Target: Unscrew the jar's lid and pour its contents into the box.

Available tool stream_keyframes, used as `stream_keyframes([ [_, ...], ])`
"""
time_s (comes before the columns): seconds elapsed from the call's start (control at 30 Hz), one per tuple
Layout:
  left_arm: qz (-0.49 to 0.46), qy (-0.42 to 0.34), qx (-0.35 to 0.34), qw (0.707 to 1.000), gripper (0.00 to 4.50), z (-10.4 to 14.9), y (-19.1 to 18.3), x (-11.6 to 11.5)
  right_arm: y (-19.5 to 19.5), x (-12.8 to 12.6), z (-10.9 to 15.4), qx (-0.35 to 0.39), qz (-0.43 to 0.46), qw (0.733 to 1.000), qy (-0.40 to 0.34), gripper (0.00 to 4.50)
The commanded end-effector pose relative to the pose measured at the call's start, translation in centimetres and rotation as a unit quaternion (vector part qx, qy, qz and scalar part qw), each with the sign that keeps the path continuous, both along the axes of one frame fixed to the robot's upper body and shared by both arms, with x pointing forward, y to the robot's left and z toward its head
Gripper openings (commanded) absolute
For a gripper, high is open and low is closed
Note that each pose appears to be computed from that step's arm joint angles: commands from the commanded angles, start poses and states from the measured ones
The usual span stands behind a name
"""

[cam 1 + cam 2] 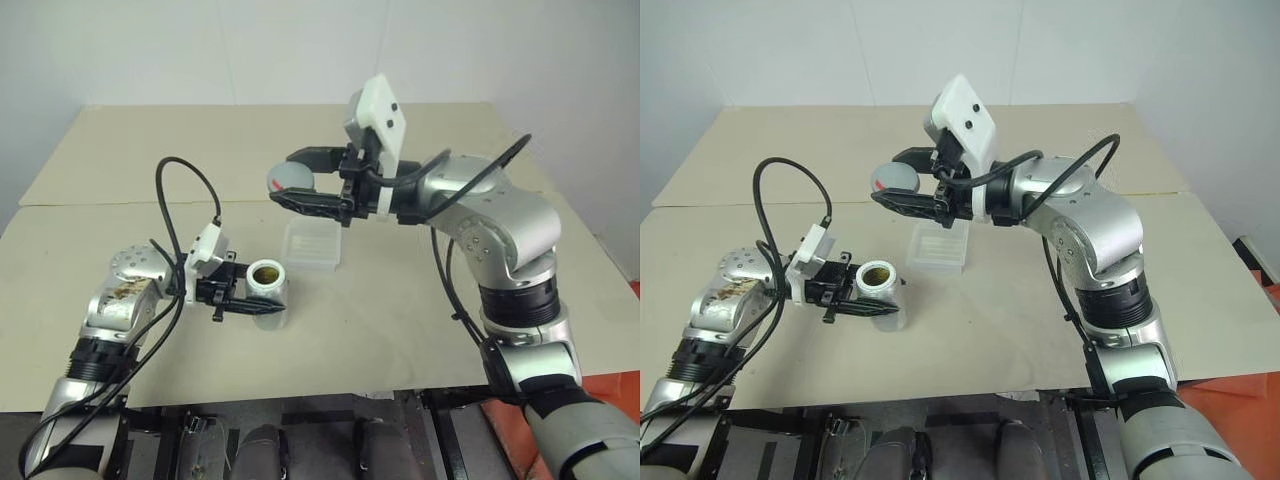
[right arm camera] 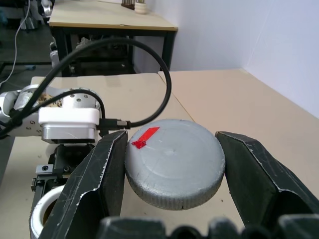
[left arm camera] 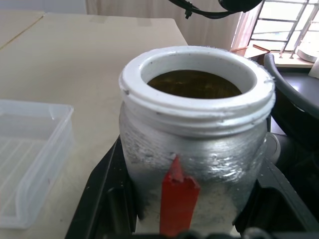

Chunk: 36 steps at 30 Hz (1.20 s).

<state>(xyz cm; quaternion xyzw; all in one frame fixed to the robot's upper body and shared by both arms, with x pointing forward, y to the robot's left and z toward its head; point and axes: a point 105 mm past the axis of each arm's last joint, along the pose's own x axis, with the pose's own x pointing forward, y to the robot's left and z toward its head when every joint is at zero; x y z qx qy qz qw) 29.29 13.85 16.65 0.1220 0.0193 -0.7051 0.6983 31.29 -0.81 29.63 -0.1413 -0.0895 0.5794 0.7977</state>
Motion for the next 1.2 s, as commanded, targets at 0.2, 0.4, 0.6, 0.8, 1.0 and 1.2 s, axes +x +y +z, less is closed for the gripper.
stream_keyframes([
  [0.2, 0.05, -0.063, -0.045, 0.996, 1.96, 3.9, 0.8, 1.8, -5.3, 3.3, -2.7, -0.006, -0.142, 0.99, 0.015, 2.78],
  [0.4, 0.101, -0.092, -0.07, 0.988, 1.96, 5.8, 1.7, 3.2, -9.3, 6.1, -6.8, -0.021, -0.253, 0.965, 0.069, 2.78],
  [0.6, 0.122, -0.104, -0.081, 0.984, 1.96, 6.3, 1.6, 3.7, -10.8, 8.7, -11.2, -0.059, -0.331, 0.935, 0.112, 2.78],
  [0.8, 0.127, -0.099, -0.083, 0.983, 1.96, 5.7, 1.5, 3.4, -11.6, 10.6, -14.5, -0.099, -0.392, 0.906, 0.125, 2.78],
  [1.0, 0.159, -0.114, -0.094, 0.976, 1.96, 6.5, 2.1, 3.8, -12.6, 10.5, -15.8, -0.098, -0.409, 0.898, 0.131, 3.51],
  [1.2, 0.18, -0.127, -0.095, 0.971, 1.96, 7.3, 2.4, 4.7, -11.5, 6.9, -13.0, -0.113, -0.3, 0.939, 0.124, 4.46],
])
